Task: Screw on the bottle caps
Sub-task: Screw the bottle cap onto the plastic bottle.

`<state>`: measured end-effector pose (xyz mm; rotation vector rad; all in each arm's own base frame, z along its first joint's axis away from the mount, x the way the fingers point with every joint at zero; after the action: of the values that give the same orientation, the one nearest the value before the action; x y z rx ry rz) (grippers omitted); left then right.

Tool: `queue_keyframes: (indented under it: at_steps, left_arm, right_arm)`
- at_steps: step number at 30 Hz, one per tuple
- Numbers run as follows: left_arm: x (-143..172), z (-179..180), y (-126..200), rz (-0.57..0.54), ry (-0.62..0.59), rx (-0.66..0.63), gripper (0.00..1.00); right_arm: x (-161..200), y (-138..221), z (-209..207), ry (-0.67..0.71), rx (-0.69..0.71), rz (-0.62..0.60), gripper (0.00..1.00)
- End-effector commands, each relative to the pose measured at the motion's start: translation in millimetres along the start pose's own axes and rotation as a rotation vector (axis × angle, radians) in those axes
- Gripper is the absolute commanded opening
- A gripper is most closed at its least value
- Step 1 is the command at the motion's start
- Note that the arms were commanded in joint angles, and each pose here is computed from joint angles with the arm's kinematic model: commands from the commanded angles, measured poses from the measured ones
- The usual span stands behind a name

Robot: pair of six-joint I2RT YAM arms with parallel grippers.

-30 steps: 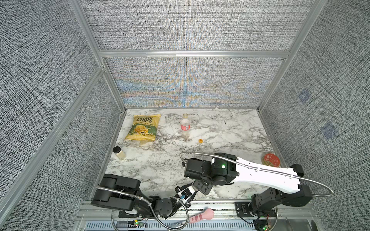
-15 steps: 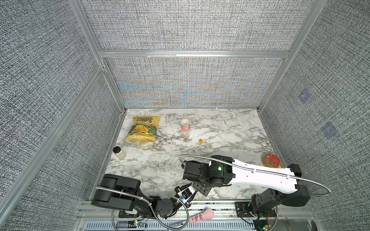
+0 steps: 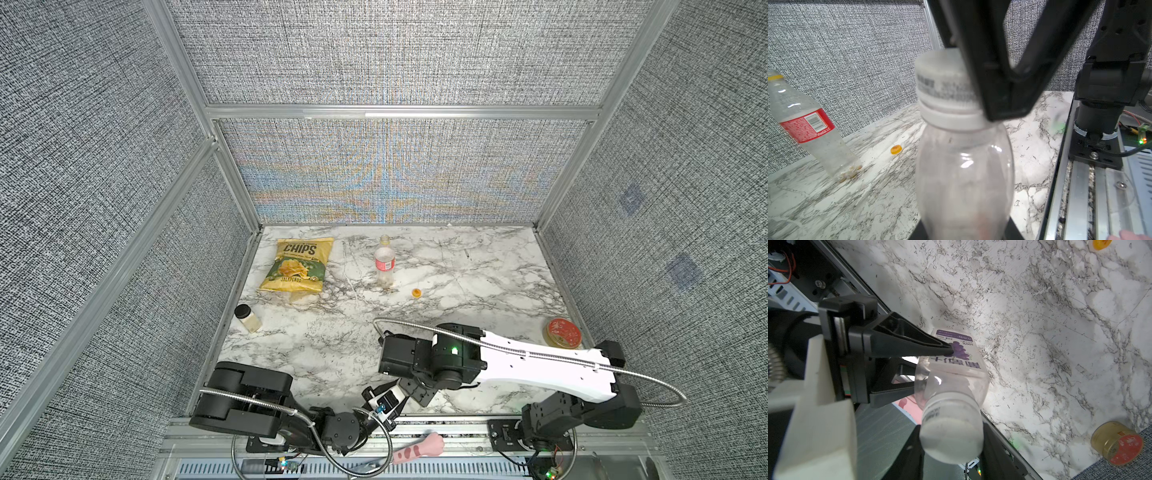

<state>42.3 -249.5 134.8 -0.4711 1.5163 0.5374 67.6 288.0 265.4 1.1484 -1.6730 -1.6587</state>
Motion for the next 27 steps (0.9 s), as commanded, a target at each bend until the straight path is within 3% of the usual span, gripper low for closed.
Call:
queue_keyframes:
  at_steps: [1, 22, 27]
  left_arm:
    - [-13, -2, -1, -0.055, 0.048, 0.005, 0.32]
    - [-14, 0, 0, -0.062, 0.045, -0.010, 0.32]
    - [-13, 0, 0, -0.060, 0.043, -0.010, 0.32]
  right_arm:
    - [-17, 0, -1, -0.136, 0.003, -0.098, 0.28]
    - [-29, 3, -7, -0.305, -0.019, -0.135, 0.28]
    - [-24, 12, -11, -0.264, -0.006, -0.128, 0.40]
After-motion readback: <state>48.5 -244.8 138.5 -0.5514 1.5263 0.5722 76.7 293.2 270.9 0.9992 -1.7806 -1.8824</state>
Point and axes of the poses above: each gripper's point midway between its finger pads, its own y axis back along the fingers, its own z axis along the line the jaws close on, x = y × z, the point moved 6 cm from there along y, back along the fingers, and after that the axes turned 9 degrees about y, right-handed, at the moved point
